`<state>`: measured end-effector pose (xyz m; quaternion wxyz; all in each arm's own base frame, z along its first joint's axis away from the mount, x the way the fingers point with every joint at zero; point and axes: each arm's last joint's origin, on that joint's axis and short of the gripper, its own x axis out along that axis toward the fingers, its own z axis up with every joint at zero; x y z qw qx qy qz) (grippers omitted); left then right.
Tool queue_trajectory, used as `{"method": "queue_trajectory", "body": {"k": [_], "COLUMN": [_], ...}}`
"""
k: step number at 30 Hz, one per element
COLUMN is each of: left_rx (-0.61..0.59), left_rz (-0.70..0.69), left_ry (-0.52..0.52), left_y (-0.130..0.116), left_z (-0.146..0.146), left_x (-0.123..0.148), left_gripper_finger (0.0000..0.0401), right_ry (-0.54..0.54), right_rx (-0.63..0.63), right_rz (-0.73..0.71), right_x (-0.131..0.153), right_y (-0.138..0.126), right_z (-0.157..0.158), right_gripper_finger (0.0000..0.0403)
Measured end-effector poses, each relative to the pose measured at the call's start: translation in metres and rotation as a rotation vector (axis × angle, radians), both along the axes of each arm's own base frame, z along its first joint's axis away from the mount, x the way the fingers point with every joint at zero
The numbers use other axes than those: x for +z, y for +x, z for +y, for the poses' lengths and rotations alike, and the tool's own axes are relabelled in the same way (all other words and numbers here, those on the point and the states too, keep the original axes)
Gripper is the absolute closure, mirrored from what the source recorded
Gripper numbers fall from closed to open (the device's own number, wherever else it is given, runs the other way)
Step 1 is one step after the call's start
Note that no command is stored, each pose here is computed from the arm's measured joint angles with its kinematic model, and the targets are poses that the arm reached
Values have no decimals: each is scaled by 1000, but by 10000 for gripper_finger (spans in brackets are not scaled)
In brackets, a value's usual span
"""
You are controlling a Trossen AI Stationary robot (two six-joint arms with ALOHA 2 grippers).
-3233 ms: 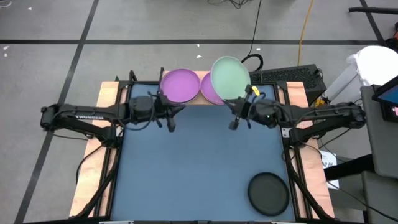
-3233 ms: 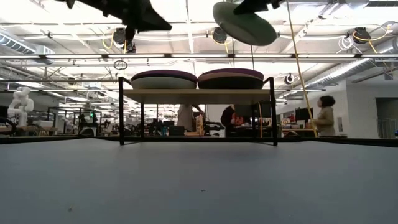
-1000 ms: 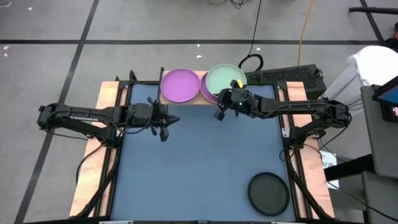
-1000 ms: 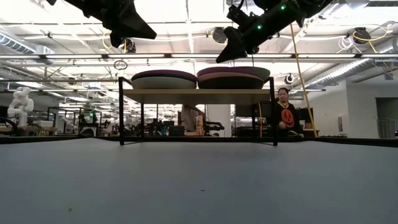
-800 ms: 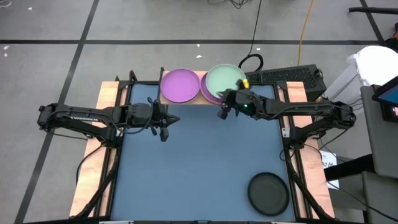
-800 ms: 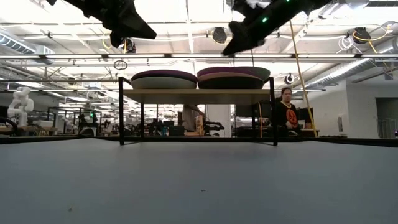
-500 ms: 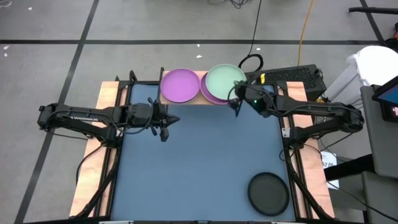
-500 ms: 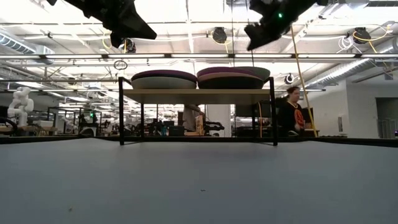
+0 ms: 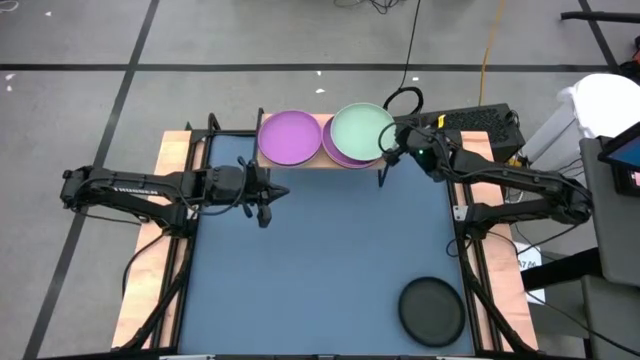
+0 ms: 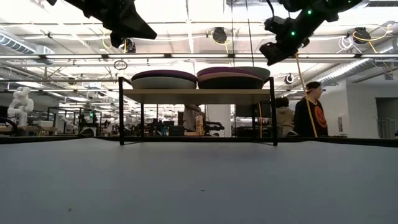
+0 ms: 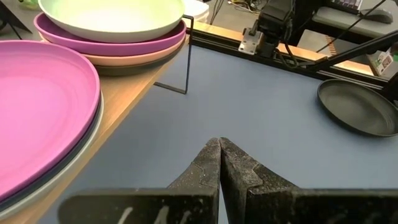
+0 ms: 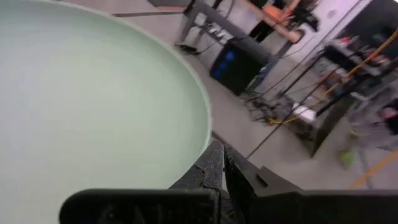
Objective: Place and stack plates onto a shelf
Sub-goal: Stack the green plate on top of the purple plate on the shelf
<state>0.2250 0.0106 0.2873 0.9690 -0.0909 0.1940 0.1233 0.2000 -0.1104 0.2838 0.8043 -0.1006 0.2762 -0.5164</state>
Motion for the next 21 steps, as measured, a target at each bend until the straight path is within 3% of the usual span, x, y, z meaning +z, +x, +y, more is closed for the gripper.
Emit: {"method": "queue_trajectory", "body": {"k": [11,21], "left_rx": [-3,-7], "left_rz": [2,4], "left_ry": [6,15], "left_y": [0,0], "left_z": [0,0], "left_x": [0,0], "left_gripper_finger": [398,398], "right_ry": [143,168], "right_rx": [79,166], "right_rz": [-81,-132], "right_x": [-18,-16], "right_y": [-9,-5], "right_z": [-9,-8], "right_gripper_finger": [403,403]}}
